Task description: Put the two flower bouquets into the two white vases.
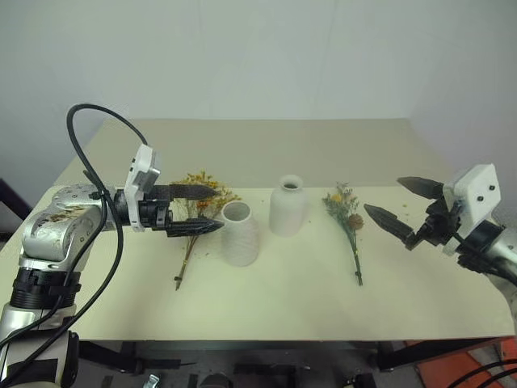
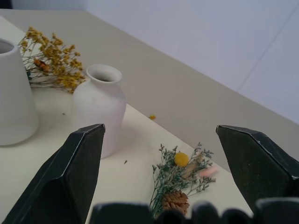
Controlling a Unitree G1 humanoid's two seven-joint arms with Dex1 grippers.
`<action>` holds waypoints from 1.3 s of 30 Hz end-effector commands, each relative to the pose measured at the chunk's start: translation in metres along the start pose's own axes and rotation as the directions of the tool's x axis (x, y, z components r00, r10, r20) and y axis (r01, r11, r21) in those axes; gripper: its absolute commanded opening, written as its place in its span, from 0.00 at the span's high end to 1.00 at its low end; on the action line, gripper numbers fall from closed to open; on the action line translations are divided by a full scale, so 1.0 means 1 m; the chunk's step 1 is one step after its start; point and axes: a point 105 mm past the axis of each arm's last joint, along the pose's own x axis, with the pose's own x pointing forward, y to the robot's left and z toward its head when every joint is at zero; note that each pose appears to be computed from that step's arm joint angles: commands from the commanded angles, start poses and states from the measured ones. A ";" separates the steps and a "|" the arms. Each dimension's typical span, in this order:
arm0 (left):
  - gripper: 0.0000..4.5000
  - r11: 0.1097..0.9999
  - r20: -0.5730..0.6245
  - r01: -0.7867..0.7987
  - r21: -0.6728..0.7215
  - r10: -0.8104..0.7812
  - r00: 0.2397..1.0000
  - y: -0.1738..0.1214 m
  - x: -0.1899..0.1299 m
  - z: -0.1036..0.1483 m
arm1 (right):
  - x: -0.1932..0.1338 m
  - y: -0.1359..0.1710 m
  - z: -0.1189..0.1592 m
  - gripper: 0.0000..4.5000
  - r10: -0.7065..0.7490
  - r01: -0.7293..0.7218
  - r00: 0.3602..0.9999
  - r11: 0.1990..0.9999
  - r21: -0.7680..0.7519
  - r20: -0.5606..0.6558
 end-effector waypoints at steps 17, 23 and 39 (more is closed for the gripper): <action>0.00 0.986 -0.053 -0.106 0.127 0.114 0.992 -0.001 -0.017 0.034 | 0.018 -0.018 -0.010 0.01 0.122 -0.108 0.977 0.991 0.084 -0.177; 0.00 0.985 -0.124 -0.038 0.169 0.060 0.990 0.020 0.020 0.071 | 0.031 -0.031 -0.020 0.01 0.066 0.004 0.922 0.984 0.179 -0.381; 0.00 0.968 -0.214 0.209 0.139 -0.177 0.961 0.020 0.104 0.089 | 0.047 -0.025 -0.081 0.01 0.148 0.167 0.622 0.934 0.315 -0.769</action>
